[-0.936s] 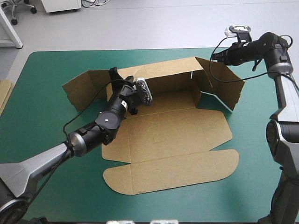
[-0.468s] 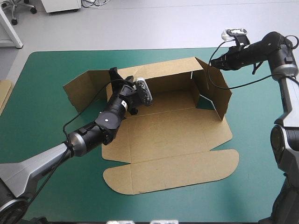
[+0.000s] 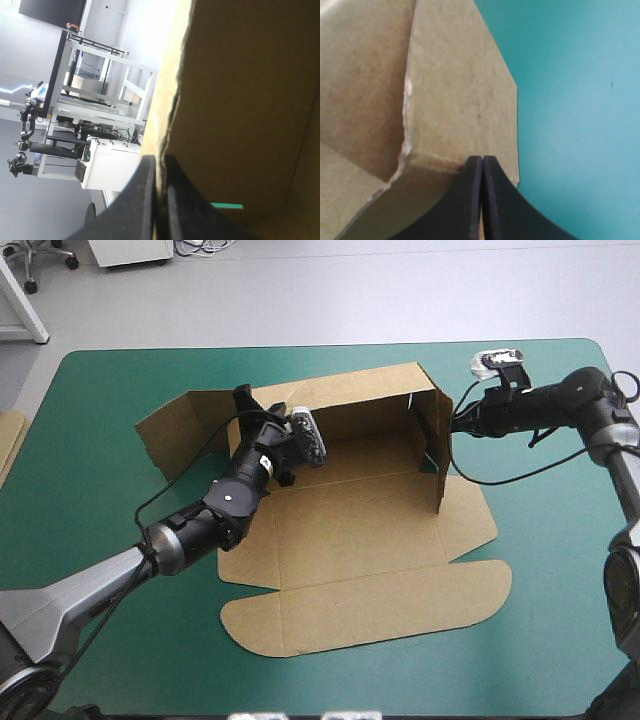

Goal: Fold the box

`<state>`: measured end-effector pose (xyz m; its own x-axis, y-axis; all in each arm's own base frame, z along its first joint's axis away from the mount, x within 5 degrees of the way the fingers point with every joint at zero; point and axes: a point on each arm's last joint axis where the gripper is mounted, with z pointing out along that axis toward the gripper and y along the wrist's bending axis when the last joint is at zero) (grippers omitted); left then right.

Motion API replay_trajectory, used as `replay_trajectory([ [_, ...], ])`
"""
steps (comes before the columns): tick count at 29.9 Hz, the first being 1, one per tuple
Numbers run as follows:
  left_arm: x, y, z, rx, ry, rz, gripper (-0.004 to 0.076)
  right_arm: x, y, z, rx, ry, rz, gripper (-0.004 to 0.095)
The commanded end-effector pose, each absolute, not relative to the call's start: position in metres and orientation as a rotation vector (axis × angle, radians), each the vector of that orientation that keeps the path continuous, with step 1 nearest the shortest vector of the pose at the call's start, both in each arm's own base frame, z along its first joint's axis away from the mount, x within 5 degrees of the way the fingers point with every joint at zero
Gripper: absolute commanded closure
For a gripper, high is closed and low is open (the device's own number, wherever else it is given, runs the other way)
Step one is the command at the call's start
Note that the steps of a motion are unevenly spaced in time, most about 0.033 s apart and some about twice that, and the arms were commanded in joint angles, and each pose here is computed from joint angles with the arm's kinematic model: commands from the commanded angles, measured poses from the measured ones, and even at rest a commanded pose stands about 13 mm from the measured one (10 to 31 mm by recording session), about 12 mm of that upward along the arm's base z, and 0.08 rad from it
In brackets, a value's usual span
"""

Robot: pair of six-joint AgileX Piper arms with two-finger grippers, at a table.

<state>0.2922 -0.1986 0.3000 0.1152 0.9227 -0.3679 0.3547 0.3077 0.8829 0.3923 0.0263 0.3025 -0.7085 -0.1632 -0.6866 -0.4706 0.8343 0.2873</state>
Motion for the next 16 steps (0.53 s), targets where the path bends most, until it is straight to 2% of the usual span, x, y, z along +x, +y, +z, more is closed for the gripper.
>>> replay_trajectory([
  [1,0.287,-0.198,0.324,1.212,1.367,0.652,0.0734,0.374,0.027,0.323,-0.485,2.193,0.554,0.0926],
  [7,0.287,-0.198,0.324,1.212,1.368,0.652,0.0734,0.355,0.031,0.308,-0.607,2.102,0.519,0.0916],
  [10,0.287,-0.198,0.324,1.212,1.368,0.652,0.0734,0.355,0.032,0.305,-0.662,2.075,0.506,0.0862],
  [13,0.287,-0.198,0.324,1.212,1.368,0.652,0.0734,0.352,0.035,0.301,-0.751,2.046,0.491,0.0748],
  [16,0.287,-0.198,0.324,1.216,1.366,0.646,0.0734,0.35,0.038,0.303,-0.826,1.992,0.516,0.0558],
])
